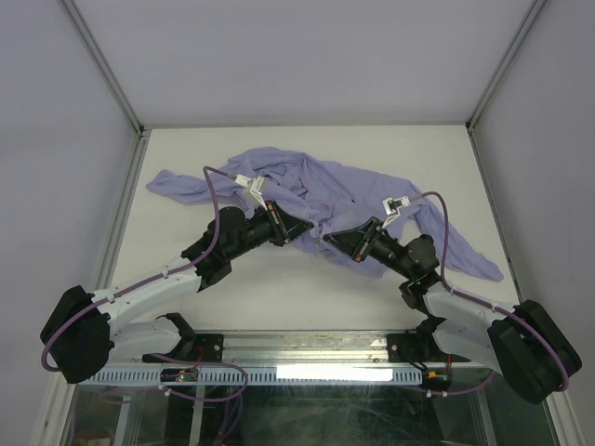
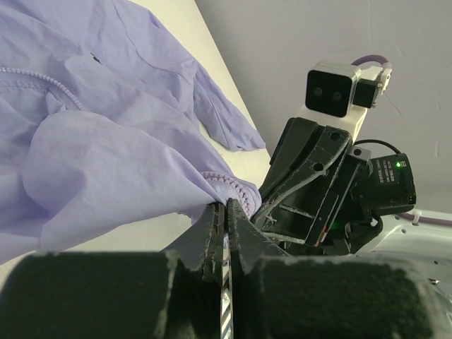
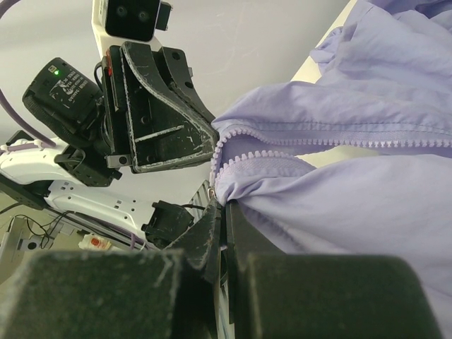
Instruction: Zip up the jacket
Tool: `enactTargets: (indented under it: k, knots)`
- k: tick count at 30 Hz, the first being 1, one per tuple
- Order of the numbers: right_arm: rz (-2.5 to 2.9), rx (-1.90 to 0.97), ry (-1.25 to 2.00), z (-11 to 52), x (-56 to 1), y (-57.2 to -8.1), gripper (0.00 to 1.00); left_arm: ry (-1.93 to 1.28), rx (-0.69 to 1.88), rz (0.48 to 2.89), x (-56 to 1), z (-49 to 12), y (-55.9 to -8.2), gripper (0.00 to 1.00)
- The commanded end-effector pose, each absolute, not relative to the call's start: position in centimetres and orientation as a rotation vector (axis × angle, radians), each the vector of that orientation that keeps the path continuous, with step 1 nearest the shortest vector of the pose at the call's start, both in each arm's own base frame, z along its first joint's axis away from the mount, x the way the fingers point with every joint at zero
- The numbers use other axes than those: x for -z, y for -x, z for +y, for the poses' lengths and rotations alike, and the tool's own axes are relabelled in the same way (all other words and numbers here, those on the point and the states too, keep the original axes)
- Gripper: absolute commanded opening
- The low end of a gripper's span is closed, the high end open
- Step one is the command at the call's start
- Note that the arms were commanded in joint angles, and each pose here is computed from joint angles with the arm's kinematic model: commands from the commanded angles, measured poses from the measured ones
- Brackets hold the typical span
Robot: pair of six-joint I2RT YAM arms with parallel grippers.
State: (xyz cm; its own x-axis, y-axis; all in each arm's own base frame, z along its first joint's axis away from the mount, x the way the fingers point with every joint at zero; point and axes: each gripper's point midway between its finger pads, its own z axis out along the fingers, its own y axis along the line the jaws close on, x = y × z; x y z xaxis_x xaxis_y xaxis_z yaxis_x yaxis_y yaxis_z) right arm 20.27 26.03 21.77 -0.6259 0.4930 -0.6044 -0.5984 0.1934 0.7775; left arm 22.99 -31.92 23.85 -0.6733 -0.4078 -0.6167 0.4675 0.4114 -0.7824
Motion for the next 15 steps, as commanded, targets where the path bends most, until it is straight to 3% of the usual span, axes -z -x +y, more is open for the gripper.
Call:
enactTargets:
  k: [1,15]
  knots:
    - [1.509,-1.603,0.139,25.96,-24.01,-20.05,0.00,-0.046,1.399,1.764,-26.27,-32.06,-23.47,0.00]
    - [1.528,-1.602,0.165,26.11,-23.59,-19.78,0.00,-0.030,1.406,1.749,-26.84,-32.19,-23.79,0.00]
